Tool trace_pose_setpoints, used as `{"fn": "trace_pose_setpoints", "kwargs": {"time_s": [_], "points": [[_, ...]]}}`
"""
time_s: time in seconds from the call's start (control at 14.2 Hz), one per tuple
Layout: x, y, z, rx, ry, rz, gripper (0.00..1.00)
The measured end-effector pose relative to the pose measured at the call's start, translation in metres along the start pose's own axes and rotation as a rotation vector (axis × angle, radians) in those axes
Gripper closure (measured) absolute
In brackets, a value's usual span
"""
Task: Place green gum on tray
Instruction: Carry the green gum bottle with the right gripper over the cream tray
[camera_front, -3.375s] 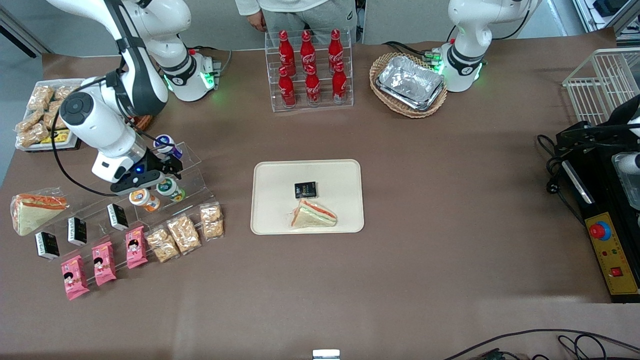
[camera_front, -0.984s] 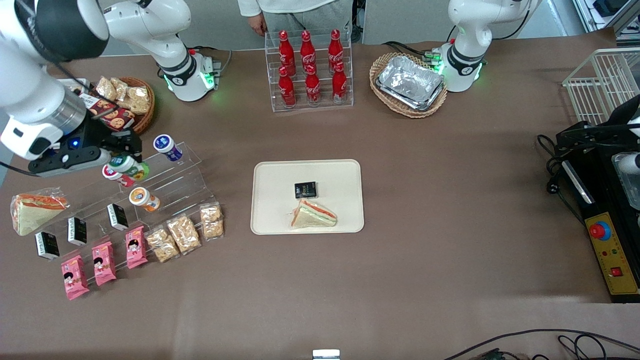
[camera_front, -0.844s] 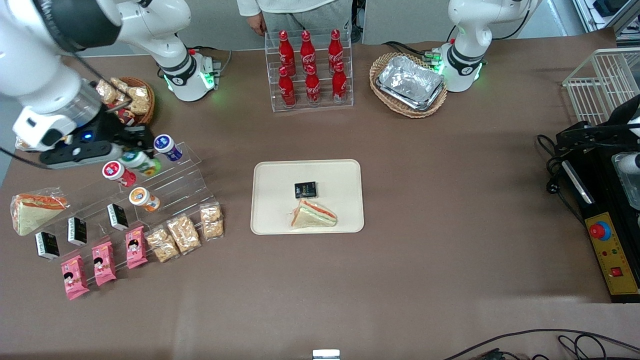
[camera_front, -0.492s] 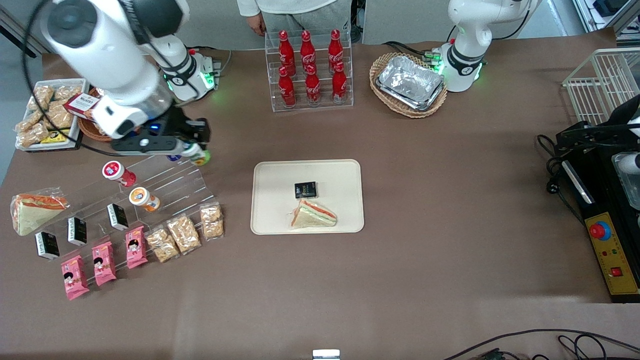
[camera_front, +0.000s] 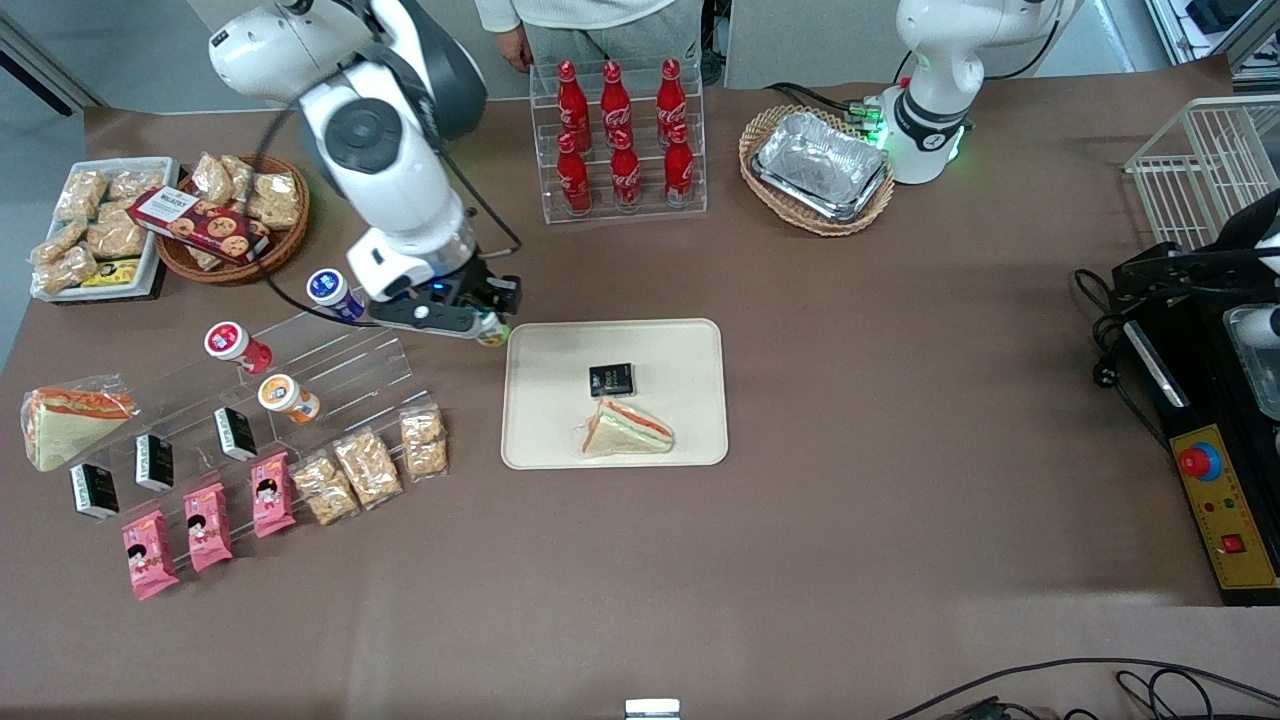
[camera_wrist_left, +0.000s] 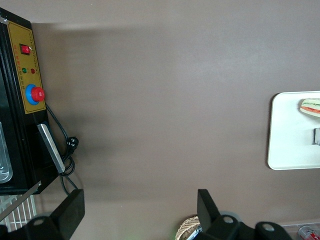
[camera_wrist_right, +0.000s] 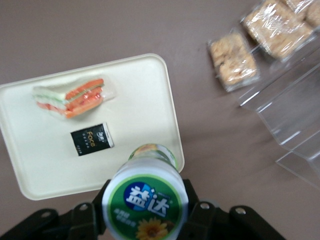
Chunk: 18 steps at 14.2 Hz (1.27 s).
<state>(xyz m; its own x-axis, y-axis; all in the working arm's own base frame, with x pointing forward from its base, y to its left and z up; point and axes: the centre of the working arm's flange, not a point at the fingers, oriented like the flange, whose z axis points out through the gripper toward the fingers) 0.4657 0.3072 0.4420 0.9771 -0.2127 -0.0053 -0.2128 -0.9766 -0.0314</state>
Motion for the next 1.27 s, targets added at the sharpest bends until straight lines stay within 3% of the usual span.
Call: {"fn": "trace_pose_setpoints", "kwargs": {"time_s": [0.28,0.84,1.27], "points": [[-0.022,0.014,0.078,0.010,0.016,0.002,0.42],[-0.041,0.004,0.182,0.022,0.040,0.008,0.42],[-0.040,0.006,0.210,0.017,0.043,0.011,0.42]]}}
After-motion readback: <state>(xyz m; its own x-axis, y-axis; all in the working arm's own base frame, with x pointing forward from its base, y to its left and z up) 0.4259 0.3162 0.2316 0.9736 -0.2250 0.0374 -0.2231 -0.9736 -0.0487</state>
